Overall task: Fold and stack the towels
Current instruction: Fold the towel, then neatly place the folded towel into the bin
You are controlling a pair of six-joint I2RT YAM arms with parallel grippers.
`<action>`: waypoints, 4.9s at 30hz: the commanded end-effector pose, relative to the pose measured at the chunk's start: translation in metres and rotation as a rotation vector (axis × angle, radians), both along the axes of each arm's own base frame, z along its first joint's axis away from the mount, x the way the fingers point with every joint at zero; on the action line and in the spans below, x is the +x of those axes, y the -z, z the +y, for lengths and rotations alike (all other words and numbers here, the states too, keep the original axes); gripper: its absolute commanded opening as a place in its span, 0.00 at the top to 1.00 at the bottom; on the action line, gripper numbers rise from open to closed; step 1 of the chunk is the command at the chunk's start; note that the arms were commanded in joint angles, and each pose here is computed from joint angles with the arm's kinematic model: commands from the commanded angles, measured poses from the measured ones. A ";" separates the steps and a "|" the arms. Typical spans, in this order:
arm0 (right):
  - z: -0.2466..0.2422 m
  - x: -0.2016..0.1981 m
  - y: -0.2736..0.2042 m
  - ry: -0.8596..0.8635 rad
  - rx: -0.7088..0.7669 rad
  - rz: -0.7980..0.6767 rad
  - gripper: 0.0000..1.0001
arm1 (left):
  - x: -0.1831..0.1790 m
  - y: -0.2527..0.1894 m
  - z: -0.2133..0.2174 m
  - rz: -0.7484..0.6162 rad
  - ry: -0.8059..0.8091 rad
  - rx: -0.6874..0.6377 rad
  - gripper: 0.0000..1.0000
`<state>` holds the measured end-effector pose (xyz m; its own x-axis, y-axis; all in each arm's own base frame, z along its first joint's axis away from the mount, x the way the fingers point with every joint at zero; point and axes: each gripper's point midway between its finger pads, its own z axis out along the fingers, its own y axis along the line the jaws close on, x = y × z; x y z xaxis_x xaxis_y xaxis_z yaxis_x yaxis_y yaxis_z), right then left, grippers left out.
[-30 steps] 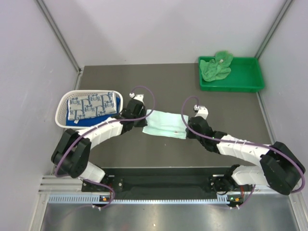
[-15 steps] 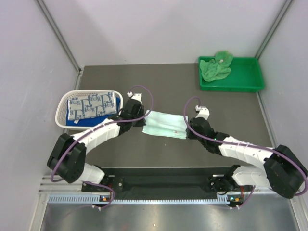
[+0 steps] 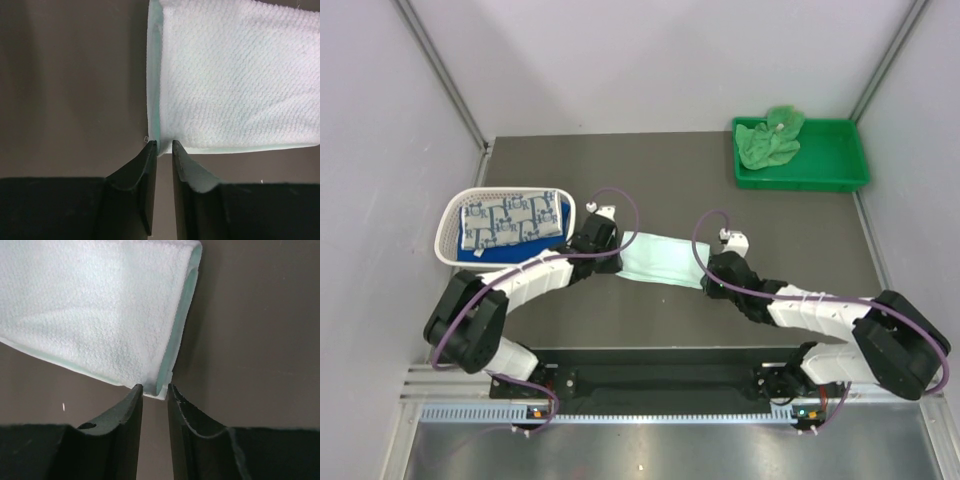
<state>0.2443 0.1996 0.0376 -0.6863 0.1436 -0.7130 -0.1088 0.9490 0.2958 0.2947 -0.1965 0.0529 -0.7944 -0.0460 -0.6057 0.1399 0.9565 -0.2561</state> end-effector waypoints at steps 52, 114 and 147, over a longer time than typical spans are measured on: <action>-0.002 0.046 0.016 -0.002 -0.047 0.032 0.76 | 0.011 0.067 -0.009 0.291 0.054 -0.140 0.41; 0.061 0.056 -0.150 -0.254 0.249 -0.239 0.47 | 0.082 -0.278 0.153 -0.343 -0.447 0.575 1.00; 0.077 0.059 -0.149 -0.280 0.231 -0.224 0.49 | 0.077 -0.230 0.248 -0.226 -0.580 0.482 1.00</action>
<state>0.2954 0.2648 0.1646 -0.5929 0.1378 -0.7934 -0.4026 0.8026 0.4402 0.3648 0.0425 0.2813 -0.6382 -0.0606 -0.7675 -0.3814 0.8909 0.2467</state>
